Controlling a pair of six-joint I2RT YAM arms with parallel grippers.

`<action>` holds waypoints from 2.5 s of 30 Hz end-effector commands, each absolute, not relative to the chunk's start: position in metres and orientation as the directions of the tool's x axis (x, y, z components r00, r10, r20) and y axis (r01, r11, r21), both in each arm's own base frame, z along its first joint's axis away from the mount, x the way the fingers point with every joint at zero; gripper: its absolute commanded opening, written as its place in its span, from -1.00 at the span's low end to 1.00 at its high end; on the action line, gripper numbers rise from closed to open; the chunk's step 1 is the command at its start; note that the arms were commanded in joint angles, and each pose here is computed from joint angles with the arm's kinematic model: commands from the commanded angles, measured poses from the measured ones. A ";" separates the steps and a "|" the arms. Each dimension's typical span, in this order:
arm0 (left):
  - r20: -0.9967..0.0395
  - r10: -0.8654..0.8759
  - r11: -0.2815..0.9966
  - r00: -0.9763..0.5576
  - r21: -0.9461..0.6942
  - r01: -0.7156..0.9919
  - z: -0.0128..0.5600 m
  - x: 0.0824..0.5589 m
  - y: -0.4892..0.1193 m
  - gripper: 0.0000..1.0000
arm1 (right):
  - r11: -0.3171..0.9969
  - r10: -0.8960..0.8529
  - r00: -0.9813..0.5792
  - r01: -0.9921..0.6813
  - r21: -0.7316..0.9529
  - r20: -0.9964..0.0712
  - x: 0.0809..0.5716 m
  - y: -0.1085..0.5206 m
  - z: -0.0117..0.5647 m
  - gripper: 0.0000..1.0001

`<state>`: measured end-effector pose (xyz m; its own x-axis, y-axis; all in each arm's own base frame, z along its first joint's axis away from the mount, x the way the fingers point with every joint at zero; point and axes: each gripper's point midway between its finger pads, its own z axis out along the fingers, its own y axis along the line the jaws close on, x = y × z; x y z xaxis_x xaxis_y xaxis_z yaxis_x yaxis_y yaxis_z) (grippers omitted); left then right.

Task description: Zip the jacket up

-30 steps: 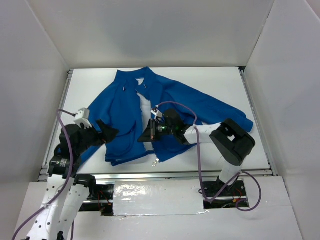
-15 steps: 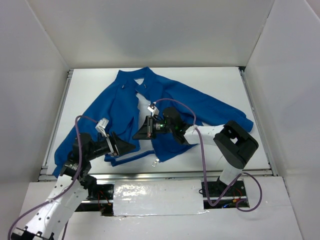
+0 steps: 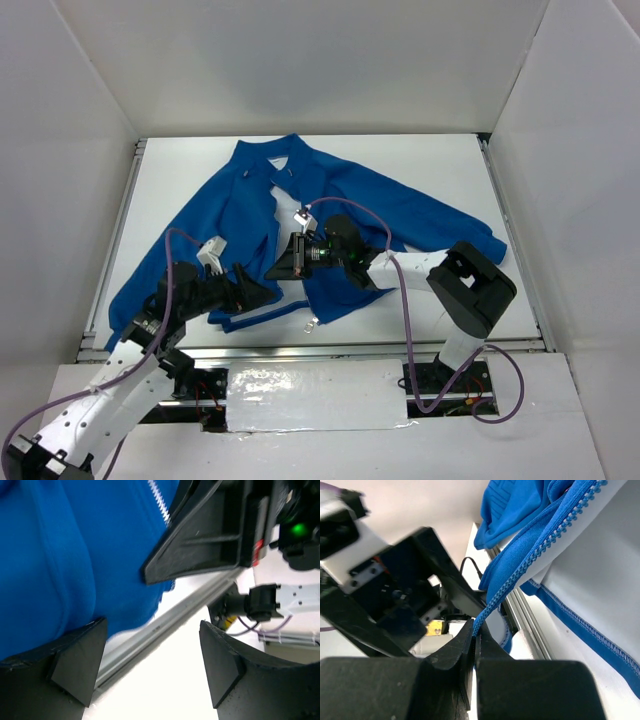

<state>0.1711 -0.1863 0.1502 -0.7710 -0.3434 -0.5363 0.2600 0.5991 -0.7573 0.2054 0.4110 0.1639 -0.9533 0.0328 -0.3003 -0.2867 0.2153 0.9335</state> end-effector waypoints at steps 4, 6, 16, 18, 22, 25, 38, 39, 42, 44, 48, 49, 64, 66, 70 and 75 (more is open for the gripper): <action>-0.608 -0.337 0.660 -0.719 -0.697 0.280 0.167 0.182 -0.177 0.72 | 0.130 0.034 -0.922 -0.378 0.917 -0.385 0.201 0.415 0.204 -1.00; -0.611 -0.338 0.661 -0.716 -0.696 0.281 0.169 0.182 -0.177 0.72 | 0.127 0.030 -0.922 -0.379 0.917 -0.386 0.200 0.415 0.205 -1.00; -0.594 -0.315 0.656 -0.740 -0.700 0.283 0.149 0.183 -0.185 0.59 | 0.074 0.018 -0.927 -0.373 0.925 -0.375 0.194 0.418 0.213 -1.00; -0.597 -0.316 0.665 -0.738 -0.694 0.277 0.145 0.183 -0.184 0.60 | 0.066 0.017 -0.927 -0.372 0.926 -0.374 0.194 0.418 0.216 -1.00; -0.611 -0.325 0.657 -0.722 -0.695 0.293 0.149 0.184 -0.185 0.60 | 0.060 -0.001 -0.928 -0.373 0.926 -0.374 0.188 0.422 0.216 -1.00; -0.605 -0.326 0.643 -0.726 -0.705 0.299 0.147 0.183 -0.188 0.46 | 0.054 -0.003 -0.928 -0.372 0.927 -0.372 0.187 0.424 0.216 -1.00; -0.614 -0.310 0.596 -0.726 -0.720 0.355 0.154 0.179 -0.196 -0.39 | 0.085 -0.008 -0.932 -0.361 0.929 -0.362 0.190 0.428 0.206 -0.92; -0.619 -0.309 0.587 -0.722 -0.721 0.367 0.156 0.179 -0.198 -0.56 | 0.085 -0.008 -0.932 -0.363 0.928 -0.363 0.190 0.428 0.206 -0.79; -0.618 -0.304 0.565 -0.725 -0.730 0.385 0.160 0.177 -0.201 -0.92 | 0.084 -0.012 -0.929 -0.369 0.926 -0.369 0.190 0.427 0.204 -0.17; -0.624 -0.304 0.547 -0.720 -0.733 0.405 0.164 0.176 -0.203 -1.00 | 0.093 -0.006 -0.929 -0.369 0.925 -0.370 0.191 0.424 0.199 -0.05; -0.643 -0.321 0.514 -0.695 -0.735 0.443 0.174 0.174 -0.205 -1.00 | 0.082 -0.003 -0.917 -0.397 0.914 -0.398 0.190 0.414 0.194 0.04; -0.647 -0.326 0.509 -0.689 -0.735 0.449 0.176 0.174 -0.205 -1.00 | 0.093 -0.002 -0.917 -0.397 0.913 -0.398 0.189 0.408 0.187 0.09; -0.614 -0.384 0.471 -0.690 -0.773 0.426 0.176 0.177 -0.207 -1.00 | 0.490 0.072 -0.833 -0.450 0.747 -0.549 0.207 0.332 0.133 0.25; -0.614 -0.385 0.482 -0.689 -0.771 0.417 0.175 0.179 -0.206 -1.00 | 0.579 0.067 -0.826 -0.425 0.696 -0.560 0.207 0.313 0.118 0.28; -0.631 -0.407 0.527 -0.661 -0.753 0.394 0.177 0.186 -0.199 -1.00 | 0.744 0.010 -0.841 -0.355 0.566 -0.541 0.203 0.278 0.093 0.21; -0.667 -0.400 0.593 -0.629 -0.712 0.377 0.191 0.191 -0.188 -1.00 | 0.862 -0.149 -0.831 -0.375 0.342 -0.536 0.194 0.268 0.081 0.09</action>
<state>0.1824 -0.1927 0.1556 -0.7023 -0.3857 -0.5984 0.3245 0.5748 -0.7512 0.2033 0.2905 0.0971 -0.8426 -0.0036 -0.5386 -0.3570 0.7526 0.5534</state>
